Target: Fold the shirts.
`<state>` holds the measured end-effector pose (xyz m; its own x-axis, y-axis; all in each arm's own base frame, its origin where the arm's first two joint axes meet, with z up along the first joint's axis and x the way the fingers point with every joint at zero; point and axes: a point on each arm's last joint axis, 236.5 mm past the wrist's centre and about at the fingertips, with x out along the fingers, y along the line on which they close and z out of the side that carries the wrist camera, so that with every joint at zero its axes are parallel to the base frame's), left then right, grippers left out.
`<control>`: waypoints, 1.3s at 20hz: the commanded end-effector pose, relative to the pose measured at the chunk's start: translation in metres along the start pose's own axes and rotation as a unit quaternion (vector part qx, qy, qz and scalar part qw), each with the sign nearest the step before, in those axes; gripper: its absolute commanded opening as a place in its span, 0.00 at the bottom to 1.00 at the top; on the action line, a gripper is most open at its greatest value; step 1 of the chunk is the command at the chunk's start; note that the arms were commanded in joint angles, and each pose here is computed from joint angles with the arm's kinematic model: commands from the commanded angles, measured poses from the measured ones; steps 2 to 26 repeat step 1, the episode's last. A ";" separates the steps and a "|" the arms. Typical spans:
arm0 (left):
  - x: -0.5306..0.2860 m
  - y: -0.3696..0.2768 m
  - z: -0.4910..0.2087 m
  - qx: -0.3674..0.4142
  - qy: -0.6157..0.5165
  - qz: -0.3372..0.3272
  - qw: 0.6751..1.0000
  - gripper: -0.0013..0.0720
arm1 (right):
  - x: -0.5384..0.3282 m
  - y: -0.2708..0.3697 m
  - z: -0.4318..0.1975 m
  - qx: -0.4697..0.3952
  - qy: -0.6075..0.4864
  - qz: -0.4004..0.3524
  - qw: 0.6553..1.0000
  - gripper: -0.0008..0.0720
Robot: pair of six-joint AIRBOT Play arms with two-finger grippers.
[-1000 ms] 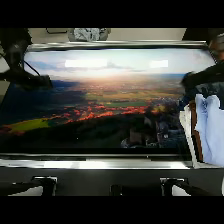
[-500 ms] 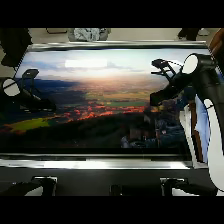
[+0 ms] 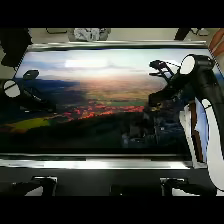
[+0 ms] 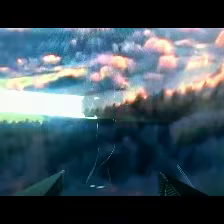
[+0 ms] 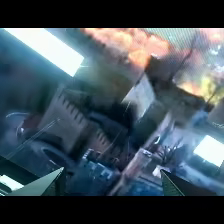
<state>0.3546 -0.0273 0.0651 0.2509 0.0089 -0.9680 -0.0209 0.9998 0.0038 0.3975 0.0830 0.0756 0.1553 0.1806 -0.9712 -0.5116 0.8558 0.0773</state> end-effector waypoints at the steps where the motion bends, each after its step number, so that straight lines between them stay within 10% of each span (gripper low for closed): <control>1: 0.000 0.000 0.000 0.000 -0.001 -0.001 1.000 0.98 | 0.000 0.000 0.000 0.000 0.001 0.000 1.000 0.97; 26: 0.000 0.000 0.000 0.000 -0.001 -0.001 1.000 0.98 | 0.000 0.000 0.000 0.000 0.001 0.000 1.000 0.97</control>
